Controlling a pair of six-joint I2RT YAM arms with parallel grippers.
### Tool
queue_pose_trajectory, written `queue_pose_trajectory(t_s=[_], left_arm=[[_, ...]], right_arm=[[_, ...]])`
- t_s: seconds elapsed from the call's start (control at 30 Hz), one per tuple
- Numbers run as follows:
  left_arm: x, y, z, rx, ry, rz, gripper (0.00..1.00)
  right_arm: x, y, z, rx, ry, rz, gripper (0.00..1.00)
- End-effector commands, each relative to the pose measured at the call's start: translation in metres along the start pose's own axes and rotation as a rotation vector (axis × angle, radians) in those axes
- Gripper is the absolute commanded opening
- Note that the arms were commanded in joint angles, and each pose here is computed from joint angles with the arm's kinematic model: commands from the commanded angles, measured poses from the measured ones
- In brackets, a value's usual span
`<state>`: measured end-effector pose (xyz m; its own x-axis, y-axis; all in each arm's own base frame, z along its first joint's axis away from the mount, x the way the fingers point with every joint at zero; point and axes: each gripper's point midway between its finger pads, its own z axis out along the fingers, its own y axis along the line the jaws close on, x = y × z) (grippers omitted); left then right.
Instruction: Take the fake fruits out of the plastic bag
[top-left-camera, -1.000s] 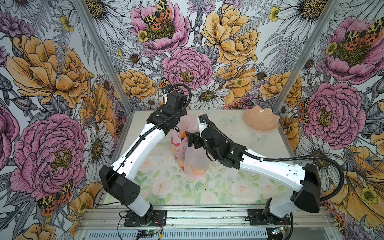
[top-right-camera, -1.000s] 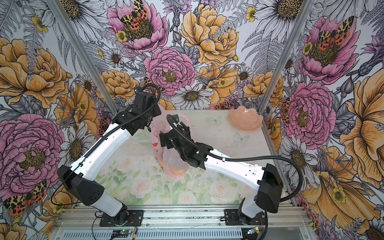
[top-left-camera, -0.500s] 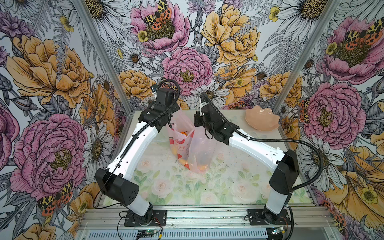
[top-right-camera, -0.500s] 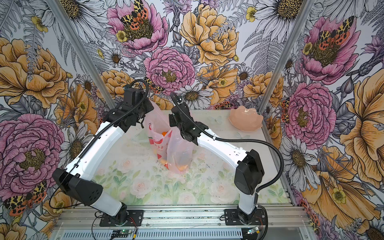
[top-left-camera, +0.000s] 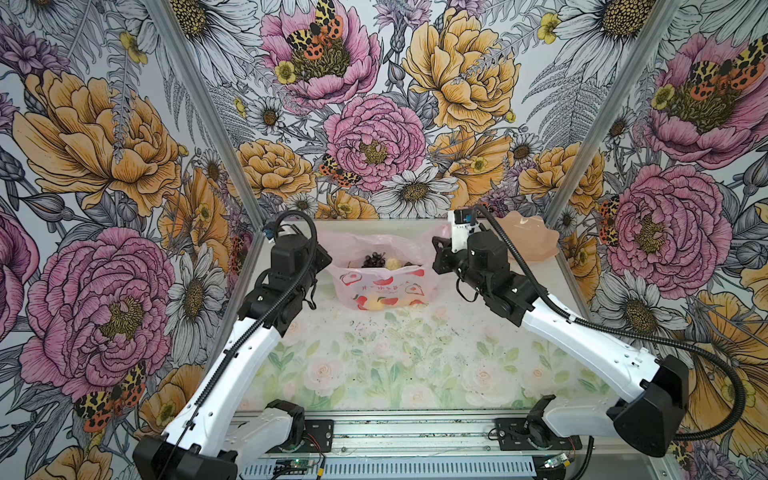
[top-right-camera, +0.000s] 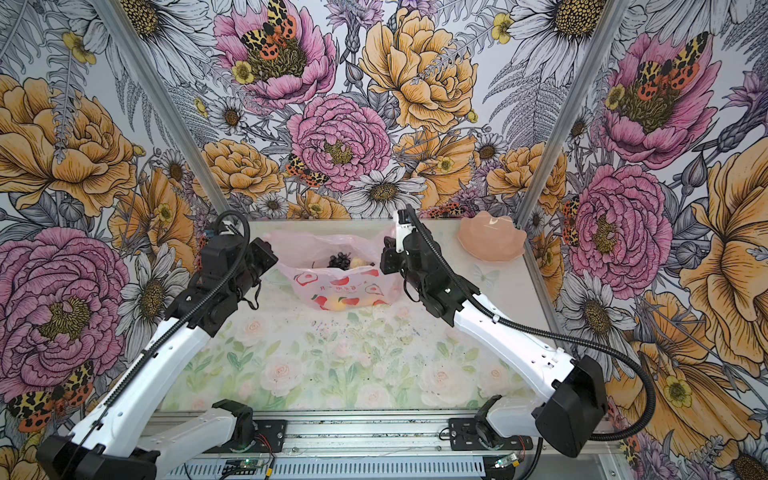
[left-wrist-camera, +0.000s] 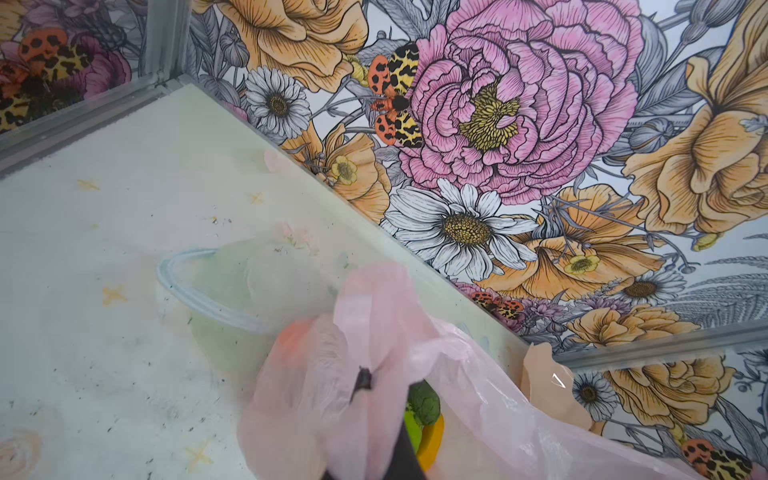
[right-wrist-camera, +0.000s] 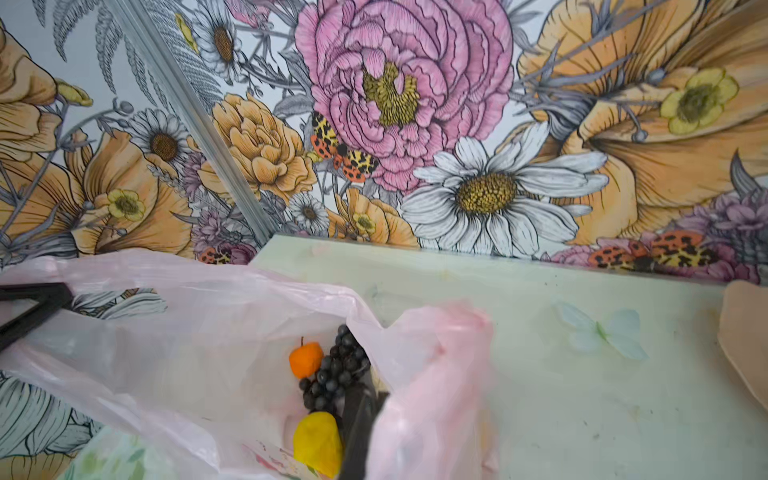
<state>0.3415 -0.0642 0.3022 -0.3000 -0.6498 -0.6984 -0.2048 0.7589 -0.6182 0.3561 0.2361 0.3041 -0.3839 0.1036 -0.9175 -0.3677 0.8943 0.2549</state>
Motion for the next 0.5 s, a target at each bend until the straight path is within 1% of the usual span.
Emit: queue_pose_trajectory(t_s=[0.0,0.03,0.1,0.17,0.23,0.33,0.37,0.4,0.43,0.47], left_arm=[[0.062,0.033,0.024,0.02,0.116,-0.057,0.0],[0.084,0.052,0.034,-0.015,0.169,-0.069,0.0],[0.118,0.08,0.05,-0.07,0.263,-0.096,0.0],[0.137,0.1,0.057,-0.139,0.322,-0.098,0.0],[0.139,0.114,0.055,-0.212,0.334,-0.064,0.0],[0.124,0.119,0.044,-0.269,0.294,-0.02,0.0],[0.119,0.12,0.039,-0.283,0.284,-0.009,0.04],[0.114,0.118,0.033,-0.287,0.273,0.004,0.16],[0.108,0.112,0.027,-0.28,0.265,0.024,0.32],[0.102,0.11,0.02,-0.292,0.243,0.046,0.42]], right_arm=[[0.05,-0.037,0.008,0.048,0.03,0.155,0.0],[0.068,-0.049,0.013,0.058,0.061,0.203,0.0],[0.099,-0.064,0.022,0.08,0.12,0.251,0.0],[0.121,-0.066,0.025,0.08,0.162,0.265,0.0],[0.134,-0.064,0.024,0.069,0.187,0.272,0.0],[0.14,-0.061,0.017,0.074,0.19,0.233,0.0],[0.141,-0.058,0.016,0.07,0.192,0.218,0.0],[0.142,-0.054,0.015,0.058,0.195,0.198,0.0],[0.143,-0.049,0.014,0.046,0.2,0.178,0.0],[0.143,-0.044,0.014,0.035,0.202,0.161,0.0]])
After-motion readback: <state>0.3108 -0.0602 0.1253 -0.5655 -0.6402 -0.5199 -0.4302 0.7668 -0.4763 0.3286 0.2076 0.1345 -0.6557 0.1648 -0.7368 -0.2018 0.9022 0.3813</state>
